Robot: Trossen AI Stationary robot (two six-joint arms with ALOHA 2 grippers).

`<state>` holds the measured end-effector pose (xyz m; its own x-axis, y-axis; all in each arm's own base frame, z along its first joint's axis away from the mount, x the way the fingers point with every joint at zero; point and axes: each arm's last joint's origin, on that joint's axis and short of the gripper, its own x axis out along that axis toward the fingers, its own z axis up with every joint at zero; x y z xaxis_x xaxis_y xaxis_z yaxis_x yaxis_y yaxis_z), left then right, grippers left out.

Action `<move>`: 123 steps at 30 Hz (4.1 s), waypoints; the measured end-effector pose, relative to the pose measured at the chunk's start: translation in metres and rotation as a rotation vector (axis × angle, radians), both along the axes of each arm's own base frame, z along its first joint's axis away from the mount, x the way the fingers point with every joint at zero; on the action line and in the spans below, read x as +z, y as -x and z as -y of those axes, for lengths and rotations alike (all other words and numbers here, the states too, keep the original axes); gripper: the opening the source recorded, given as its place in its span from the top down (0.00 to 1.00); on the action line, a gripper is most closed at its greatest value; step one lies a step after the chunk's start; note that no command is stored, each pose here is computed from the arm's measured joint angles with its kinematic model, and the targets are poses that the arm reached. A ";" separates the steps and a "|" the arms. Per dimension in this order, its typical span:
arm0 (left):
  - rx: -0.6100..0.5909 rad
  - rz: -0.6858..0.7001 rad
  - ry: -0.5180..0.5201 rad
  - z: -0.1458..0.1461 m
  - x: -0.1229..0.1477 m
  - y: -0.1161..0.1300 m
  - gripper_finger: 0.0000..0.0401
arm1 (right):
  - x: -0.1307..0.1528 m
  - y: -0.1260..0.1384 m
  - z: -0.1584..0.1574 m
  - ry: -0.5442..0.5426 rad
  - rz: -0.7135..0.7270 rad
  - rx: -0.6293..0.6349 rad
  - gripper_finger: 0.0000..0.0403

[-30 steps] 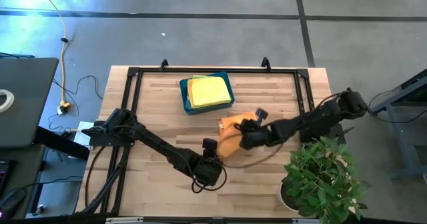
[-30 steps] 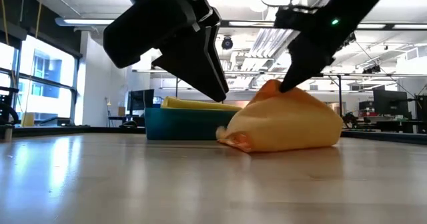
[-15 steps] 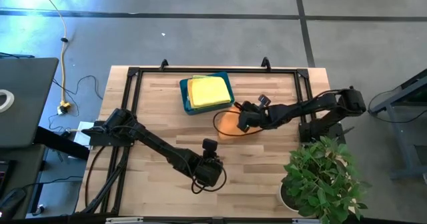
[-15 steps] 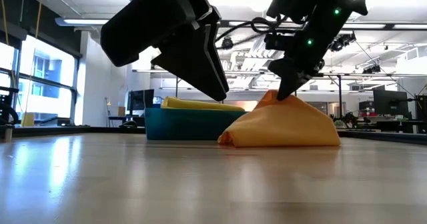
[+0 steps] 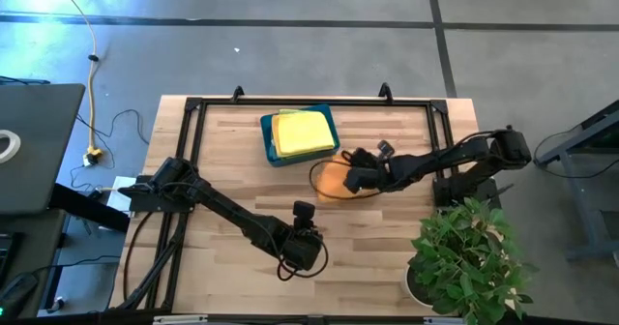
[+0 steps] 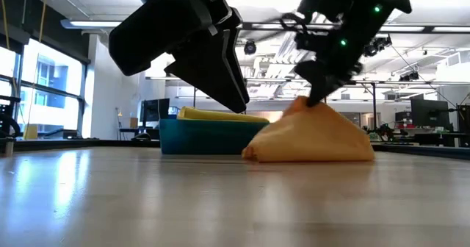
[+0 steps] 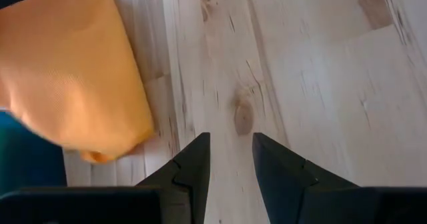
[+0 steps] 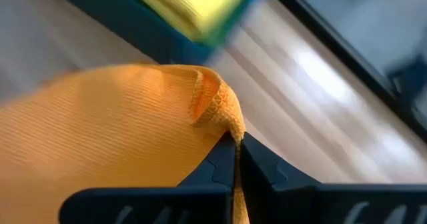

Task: Fold microfiber towels
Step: Fold the orange microfiber cloth, then stack the orange microfiber cloth on the yellow microfiber cloth in the blue bin

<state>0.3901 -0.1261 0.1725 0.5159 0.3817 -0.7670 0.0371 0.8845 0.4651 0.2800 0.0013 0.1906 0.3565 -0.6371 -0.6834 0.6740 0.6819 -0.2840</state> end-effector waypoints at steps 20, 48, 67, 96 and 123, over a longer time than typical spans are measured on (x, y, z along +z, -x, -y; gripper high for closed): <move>0.016 0.008 0.010 -0.001 0.000 0.000 0.75 | -0.008 0.033 -0.016 -0.099 -0.048 -0.291 1.00; 0.117 0.163 0.086 -0.024 0.007 -0.019 0.75 | 0.006 0.059 -0.009 -0.074 -0.431 -0.204 0.64; 0.206 0.324 0.317 -0.067 0.015 -0.042 0.75 | 0.015 0.168 -0.003 -0.184 0.173 -0.034 0.64; 0.227 0.402 0.417 -0.068 0.019 -0.047 0.75 | -0.036 0.171 -0.008 -0.100 0.819 0.478 0.64; 0.049 0.555 0.501 -0.079 0.036 -0.062 0.68 | -0.037 0.171 -0.010 -0.160 0.823 0.514 0.64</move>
<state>0.4522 -0.0468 0.2085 0.8692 0.0872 -0.4867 -0.1302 0.9900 -0.0551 0.1090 0.0109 0.1536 0.9677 -0.1928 -0.1622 0.2307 0.9370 0.2624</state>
